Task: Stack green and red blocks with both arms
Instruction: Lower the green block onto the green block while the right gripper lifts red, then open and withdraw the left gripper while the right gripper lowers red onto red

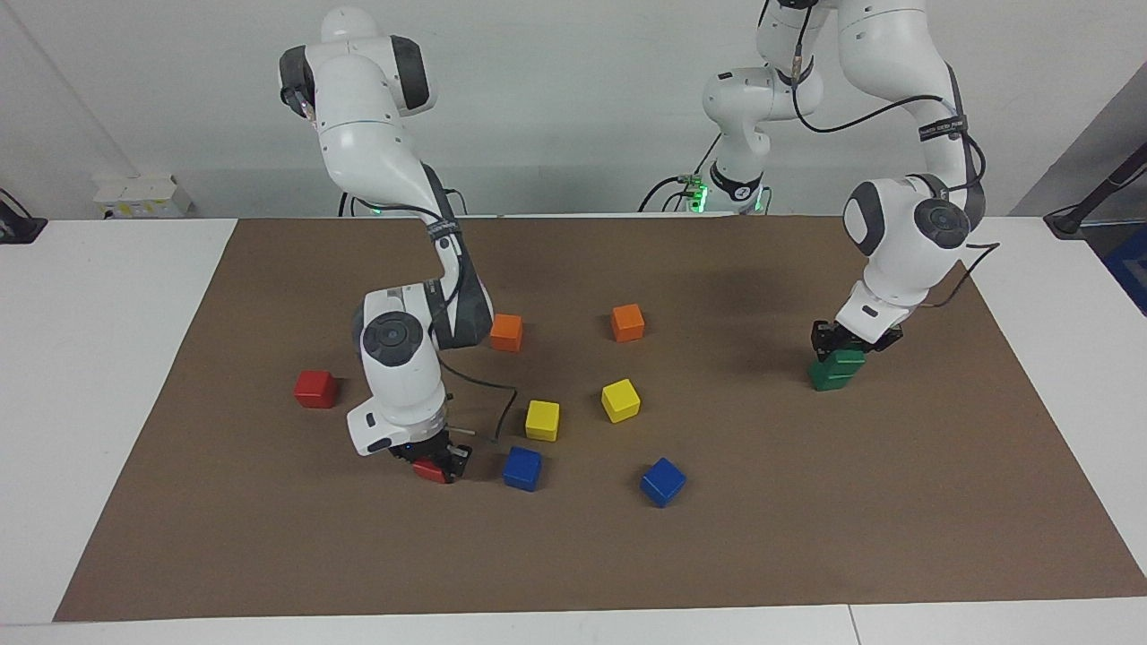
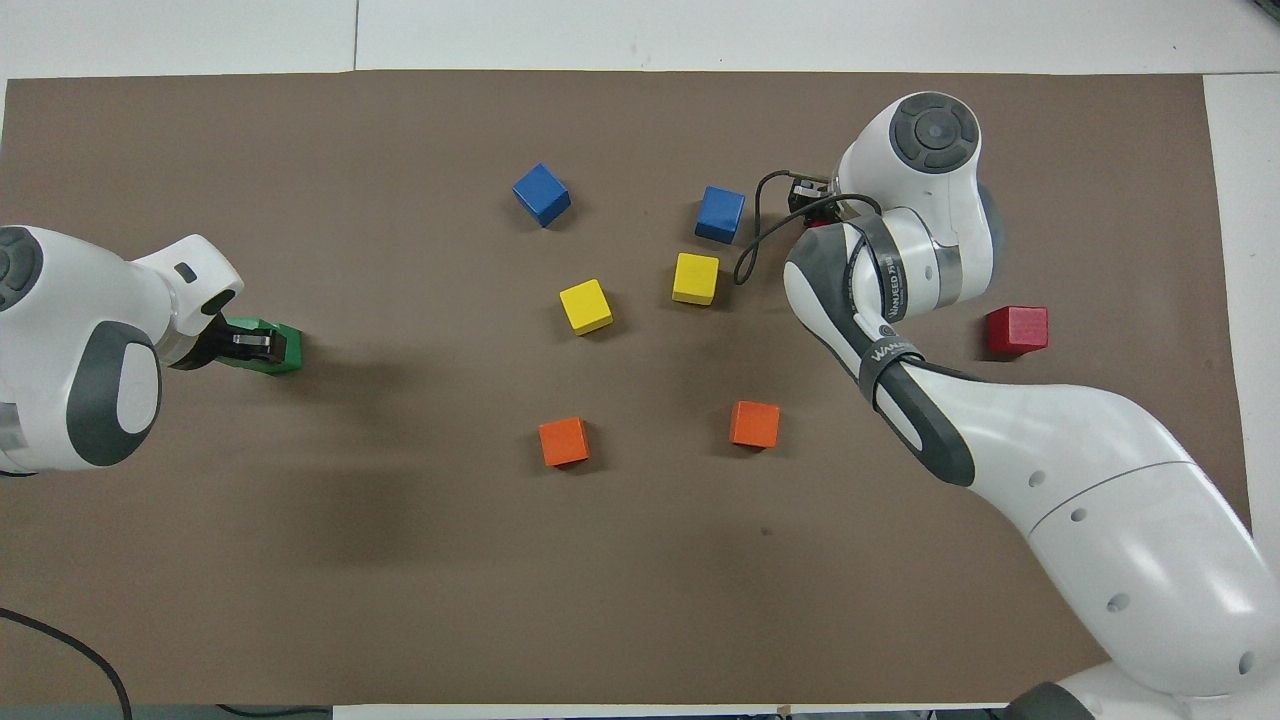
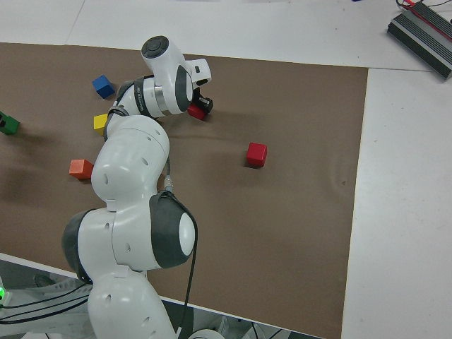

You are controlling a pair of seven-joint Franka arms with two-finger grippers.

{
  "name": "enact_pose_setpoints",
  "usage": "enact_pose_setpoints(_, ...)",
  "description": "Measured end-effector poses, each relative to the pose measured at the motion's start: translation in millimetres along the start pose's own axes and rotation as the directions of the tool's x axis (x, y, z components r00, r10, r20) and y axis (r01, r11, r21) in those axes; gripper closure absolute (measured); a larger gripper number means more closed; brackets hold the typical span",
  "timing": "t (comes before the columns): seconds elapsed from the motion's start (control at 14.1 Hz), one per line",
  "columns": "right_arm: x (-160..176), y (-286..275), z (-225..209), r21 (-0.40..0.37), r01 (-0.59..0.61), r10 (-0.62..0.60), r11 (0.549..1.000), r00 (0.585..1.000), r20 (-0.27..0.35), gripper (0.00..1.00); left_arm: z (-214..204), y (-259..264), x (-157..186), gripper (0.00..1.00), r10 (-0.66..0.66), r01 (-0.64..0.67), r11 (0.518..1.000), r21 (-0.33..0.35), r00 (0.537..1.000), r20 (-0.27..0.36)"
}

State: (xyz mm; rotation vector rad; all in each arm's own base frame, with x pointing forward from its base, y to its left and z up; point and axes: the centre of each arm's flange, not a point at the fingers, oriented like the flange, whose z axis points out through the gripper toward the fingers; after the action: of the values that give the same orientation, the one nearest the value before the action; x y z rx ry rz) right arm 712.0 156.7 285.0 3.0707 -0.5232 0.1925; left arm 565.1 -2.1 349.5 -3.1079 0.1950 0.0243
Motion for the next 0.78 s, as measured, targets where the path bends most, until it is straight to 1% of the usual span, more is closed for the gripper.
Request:
enact_pose_setpoints(0.07, 0, 0, 0, 0.000, 0.008, -0.008, 1.000, 1.000, 0.000, 0.45, 0, 0, 0, 0.41, 0.000, 0.000, 1.000, 0.000, 1.000, -0.001)
enact_pose_setpoints(0.14, 0, 2, -1, -0.005, 0.035, -0.035, 0.999, 0.999, 0.006, 0.45, 0, 0, 0, 0.32, 0.000, 0.000, 1.000, 0.000, 1.000, -0.003)
enact_pose_setpoints(0.21, 1, 8, -5, -0.015, 0.072, -0.071, 0.997, 0.997, 0.021, 0.45, 0, 0, 0, 0.19, 0.000, 0.000, 1.000, 0.000, 1.000, -0.005)
enact_pose_setpoints(0.28, 5, 18, -17, -0.025, 0.105, -0.104, 0.994, 0.994, 0.039, 0.45, 0, 0, 1, 0.08, -0.001, 0.001, 1.000, 0.000, 1.000, -0.005)
enact_pose_setpoints(0.36, 10, 34, -35, -0.031, 0.137, -0.135, 0.990, 0.989, 0.055, 0.45, 0, 0, 1, 0.00, -0.001, 0.001, 1.000, 0.000, 1.000, -0.005)
enact_pose_setpoints(0.57, 17, 104, -101, -0.027, 0.190, -0.188, 0.981, 0.980, 0.068, 0.45, -5, -1, 2, 0.00, -0.002, 0.002, 1.000, 0.001, 1.000, -0.006)
enact_pose_setpoints(0.64, 13, 130, -114, -0.027, 0.192, -0.190, 0.981, 0.979, 0.076, 0.45, -14, -2, 3, 0.00, -0.004, 0.004, 1.000, 0.001, 1.000, 0.002)
enact_pose_setpoints(0.78, -5, 175, -120, -0.028, 0.170, -0.167, 0.985, 0.981, 0.102, 0.45, -49, -8, 5, 0.00, -0.014, 0.014, 1.000, 0.001, 0.999, 0.035)
